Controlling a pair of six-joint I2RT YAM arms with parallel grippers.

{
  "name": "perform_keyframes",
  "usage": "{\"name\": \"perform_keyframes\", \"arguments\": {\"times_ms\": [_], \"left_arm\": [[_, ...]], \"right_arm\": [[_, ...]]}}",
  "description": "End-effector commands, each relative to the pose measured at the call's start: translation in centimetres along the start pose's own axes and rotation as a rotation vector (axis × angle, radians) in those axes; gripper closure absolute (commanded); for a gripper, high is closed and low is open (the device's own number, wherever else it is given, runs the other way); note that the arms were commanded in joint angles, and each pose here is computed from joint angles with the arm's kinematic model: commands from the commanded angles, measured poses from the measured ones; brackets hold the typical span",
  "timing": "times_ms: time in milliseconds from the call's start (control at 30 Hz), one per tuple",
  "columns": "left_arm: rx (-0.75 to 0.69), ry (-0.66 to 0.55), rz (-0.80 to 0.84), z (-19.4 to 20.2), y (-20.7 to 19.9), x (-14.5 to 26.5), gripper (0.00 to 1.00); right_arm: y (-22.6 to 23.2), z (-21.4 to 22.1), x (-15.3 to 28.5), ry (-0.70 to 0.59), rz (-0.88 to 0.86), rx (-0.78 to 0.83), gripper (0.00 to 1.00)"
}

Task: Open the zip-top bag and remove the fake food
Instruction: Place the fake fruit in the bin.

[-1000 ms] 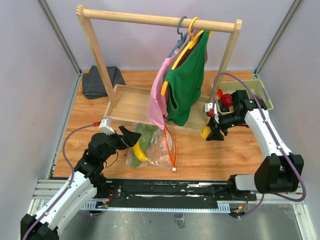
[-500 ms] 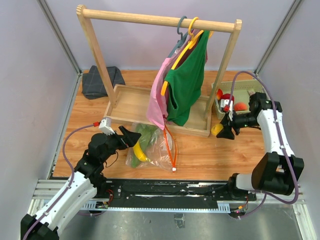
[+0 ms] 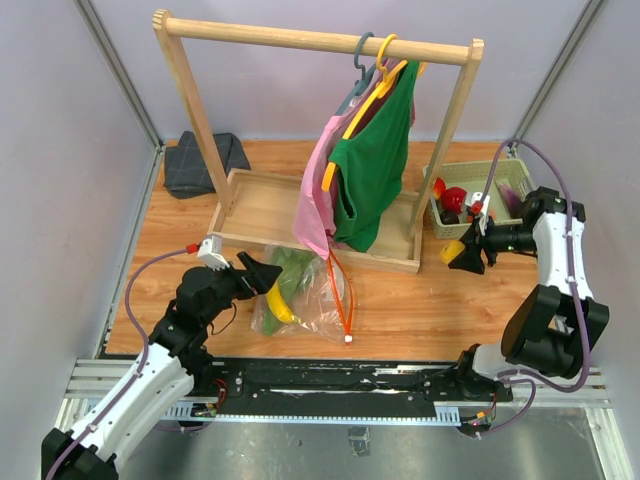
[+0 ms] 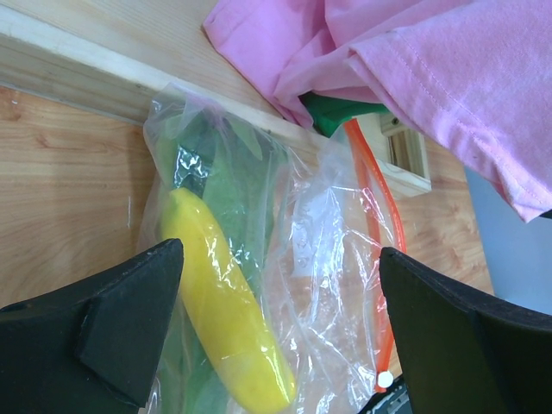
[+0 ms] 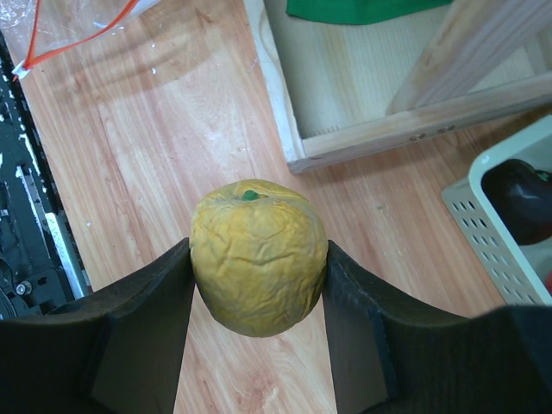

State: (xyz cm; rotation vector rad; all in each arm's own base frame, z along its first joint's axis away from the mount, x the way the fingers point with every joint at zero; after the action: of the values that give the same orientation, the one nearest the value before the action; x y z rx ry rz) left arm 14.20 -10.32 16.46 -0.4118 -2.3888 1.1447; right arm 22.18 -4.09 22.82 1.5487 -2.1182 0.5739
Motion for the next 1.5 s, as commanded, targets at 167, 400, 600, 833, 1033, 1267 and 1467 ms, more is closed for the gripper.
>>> {"name": "perform_keyframes", "arguments": {"times_ms": [167, 400, 600, 833, 1033, 1267, 1467], "left_arm": [[-0.008, -0.029, 0.003, -0.1, 0.2, 0.1, 0.01], [-0.01, -0.035, 0.0, -0.1, 0.2, 0.2, 0.01], [-0.011, -0.037, -0.002, -0.2, 0.2, 0.2, 0.01], [-0.011, -0.038, -0.003, -0.2, 0.2, 0.2, 0.01], [-0.01, -0.037, -0.007, -0.1, 0.2, 0.3, 0.01], [-0.012, -0.04, -0.007, -0.2, 0.2, 0.3, 0.01], [-0.013, -0.041, -0.01, -0.2, 0.3, 0.3, 0.01]], "right_arm": [[-1.6, 0.4, 1.6, -0.027, 0.066, -0.037, 0.68], [-2.7, 0.7, 2.0, -0.016, 0.105, -0.054, 0.68], [-3.5, 0.7, 2.2, -0.005, 0.132, -0.064, 0.68], [-4.4, 0.6, 2.5, -0.006, 0.156, -0.076, 0.67], [-5.2, 0.5, 2.7, -0.003, 0.186, -0.083, 0.67], [-6.0, 0.4, 2.9, -0.007, 0.216, -0.101, 0.67], [-6.6, 0.3, 3.0, -0.012, 0.23, -0.112, 0.67]]}}
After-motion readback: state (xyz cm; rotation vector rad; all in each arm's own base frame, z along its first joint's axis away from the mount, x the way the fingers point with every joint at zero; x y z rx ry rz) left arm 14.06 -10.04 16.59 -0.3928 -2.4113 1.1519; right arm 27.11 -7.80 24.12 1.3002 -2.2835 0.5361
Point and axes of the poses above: each gripper's point midway between its finger pads, its own x axis back along the fingers, its own y axis along the line the jaws close on, z = x × y, the point moved 10 cm from there along x, back along the fingers, and after that the axes turned 11 degrees about x, right-handed, at the moved point
